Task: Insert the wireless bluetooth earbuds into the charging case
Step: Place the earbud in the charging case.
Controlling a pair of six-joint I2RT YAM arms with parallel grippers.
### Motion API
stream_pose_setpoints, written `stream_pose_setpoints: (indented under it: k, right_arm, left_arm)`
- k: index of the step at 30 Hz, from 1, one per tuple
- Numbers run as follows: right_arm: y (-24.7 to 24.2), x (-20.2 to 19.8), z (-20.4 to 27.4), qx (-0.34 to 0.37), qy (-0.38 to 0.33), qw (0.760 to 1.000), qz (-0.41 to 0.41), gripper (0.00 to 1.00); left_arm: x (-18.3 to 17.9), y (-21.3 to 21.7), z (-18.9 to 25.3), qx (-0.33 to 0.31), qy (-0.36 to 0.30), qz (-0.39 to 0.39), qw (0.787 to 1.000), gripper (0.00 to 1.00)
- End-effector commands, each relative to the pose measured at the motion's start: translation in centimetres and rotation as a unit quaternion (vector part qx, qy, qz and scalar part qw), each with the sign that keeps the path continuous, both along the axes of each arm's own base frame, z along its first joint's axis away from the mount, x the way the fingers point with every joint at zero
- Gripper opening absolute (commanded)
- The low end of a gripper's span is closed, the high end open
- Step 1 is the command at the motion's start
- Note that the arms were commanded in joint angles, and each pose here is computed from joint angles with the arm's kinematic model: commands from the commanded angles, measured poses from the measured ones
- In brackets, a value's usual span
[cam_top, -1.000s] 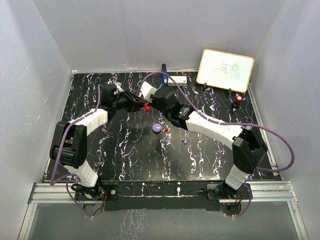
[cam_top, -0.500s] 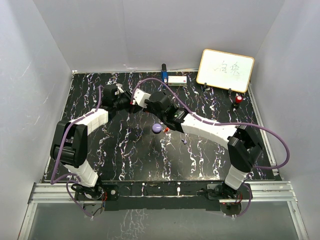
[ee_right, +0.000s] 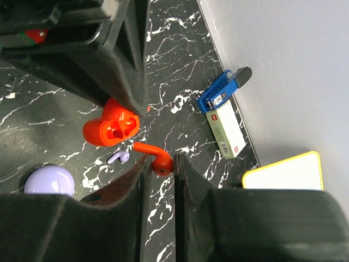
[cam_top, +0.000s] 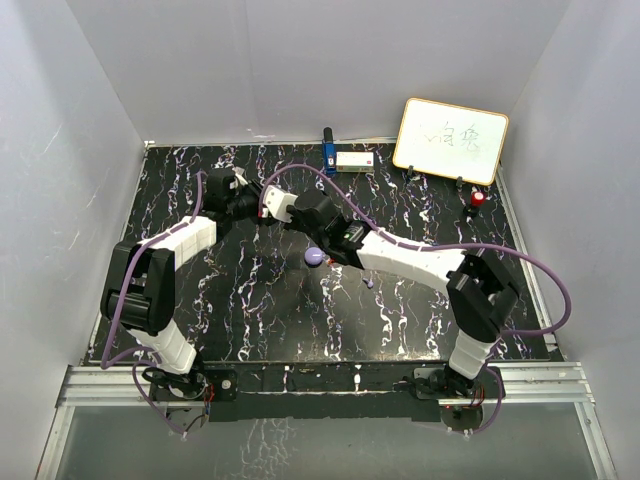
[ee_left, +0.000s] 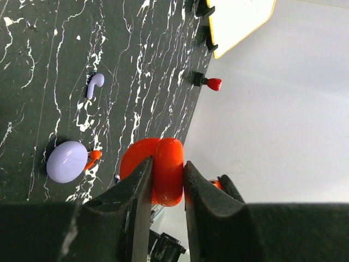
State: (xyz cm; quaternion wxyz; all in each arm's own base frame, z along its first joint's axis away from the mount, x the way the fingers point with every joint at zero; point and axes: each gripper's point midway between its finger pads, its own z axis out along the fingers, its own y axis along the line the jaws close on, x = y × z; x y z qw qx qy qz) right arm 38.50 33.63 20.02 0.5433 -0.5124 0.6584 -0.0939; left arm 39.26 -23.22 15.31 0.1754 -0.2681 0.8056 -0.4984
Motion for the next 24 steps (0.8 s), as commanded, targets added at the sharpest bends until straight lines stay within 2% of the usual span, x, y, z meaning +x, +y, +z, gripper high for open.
stream_pose_setpoints:
  k: [1, 24]
  right_arm:
    - [0.5, 0.4, 0.8, 0.012, -0.025, 1.000, 0.001, 0.00]
    - [1.1, 0.8, -0.8, -0.004, -0.029, 1.000, 0.007, 0.00]
  left_arm:
    - [0.1, -0.6, 2.2, -0.018, -0.005, -0.011, 1.000, 0.00]
    - [-0.3, -0.9, 2.3, -0.020, 0.002, -0.024, 1.000, 0.00]
